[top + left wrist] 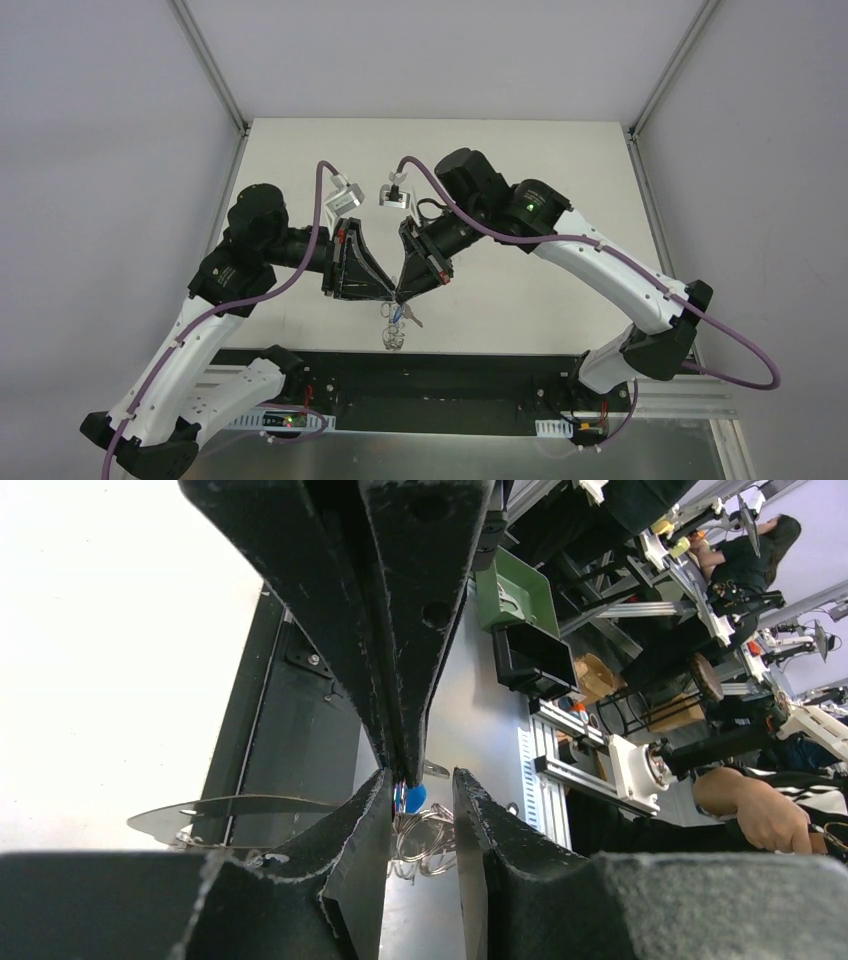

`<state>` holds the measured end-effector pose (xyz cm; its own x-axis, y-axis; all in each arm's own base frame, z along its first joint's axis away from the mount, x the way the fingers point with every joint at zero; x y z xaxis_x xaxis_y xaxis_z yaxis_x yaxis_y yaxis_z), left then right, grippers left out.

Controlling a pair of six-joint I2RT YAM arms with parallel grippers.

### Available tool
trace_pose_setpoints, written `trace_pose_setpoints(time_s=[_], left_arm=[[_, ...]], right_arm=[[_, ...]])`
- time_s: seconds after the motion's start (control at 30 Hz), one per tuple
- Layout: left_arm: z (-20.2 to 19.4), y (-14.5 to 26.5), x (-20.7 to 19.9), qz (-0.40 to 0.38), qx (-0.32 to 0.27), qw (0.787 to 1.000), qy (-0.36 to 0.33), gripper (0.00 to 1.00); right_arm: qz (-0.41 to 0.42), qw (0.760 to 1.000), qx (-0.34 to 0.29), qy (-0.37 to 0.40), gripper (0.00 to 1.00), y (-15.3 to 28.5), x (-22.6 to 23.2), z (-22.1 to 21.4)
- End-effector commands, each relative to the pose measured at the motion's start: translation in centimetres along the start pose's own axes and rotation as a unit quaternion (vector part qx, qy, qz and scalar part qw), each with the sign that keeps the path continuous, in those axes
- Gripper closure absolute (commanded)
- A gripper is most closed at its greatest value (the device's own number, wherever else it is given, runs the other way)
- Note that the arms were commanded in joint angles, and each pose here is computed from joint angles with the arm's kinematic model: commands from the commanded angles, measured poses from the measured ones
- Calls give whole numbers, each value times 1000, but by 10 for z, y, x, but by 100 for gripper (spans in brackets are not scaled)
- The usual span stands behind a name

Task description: Put the keys on the keyring

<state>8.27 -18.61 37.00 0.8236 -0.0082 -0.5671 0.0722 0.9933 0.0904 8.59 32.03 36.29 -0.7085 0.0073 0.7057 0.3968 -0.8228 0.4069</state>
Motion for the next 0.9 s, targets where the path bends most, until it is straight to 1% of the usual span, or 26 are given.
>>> trace_pose_setpoints(time_s=[0.0, 0.13, 0.37, 0.47, 0.73, 0.8, 0.87], left_arm=[[-2, 2, -8, -21, 5, 1000, -14, 72], [-3, 2, -10, -28, 9, 999, -15, 74], [-6, 3, -10, -31, 16, 999, -14, 81], [-7, 3, -10, -32, 17, 999, -13, 86], [-10, 2, -8, -32, 22, 999, -3, 87], [-10, 2, -7, -32, 23, 999, -1, 90], [-9, 2, -6, -31, 23, 999, -1, 91]], right_arm=[[29, 999, -21, 18, 100, 5, 15, 14], [24, 999, -25, 18, 100, 6, 15, 15], [23, 999, -26, 18, 100, 7, 15, 14], [23, 999, -28, 20, 100, 8, 16, 14], [20, 999, -30, 22, 100, 9, 15, 15], [21, 999, -31, 22, 100, 9, 15, 15], [21, 999, -31, 21, 100, 9, 15, 15]])
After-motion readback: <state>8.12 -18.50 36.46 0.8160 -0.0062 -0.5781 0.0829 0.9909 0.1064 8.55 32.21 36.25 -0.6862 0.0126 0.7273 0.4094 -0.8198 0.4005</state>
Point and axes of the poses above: each gripper's point midway between its finger pads, its own y axis back along the fingers, its own x axis along the line the jaws close on, z = x × y, the point moved 5 cm from there along y, back along the fingers, and after that the axes turned 5 degrees about -y, right-handed, at the moved point
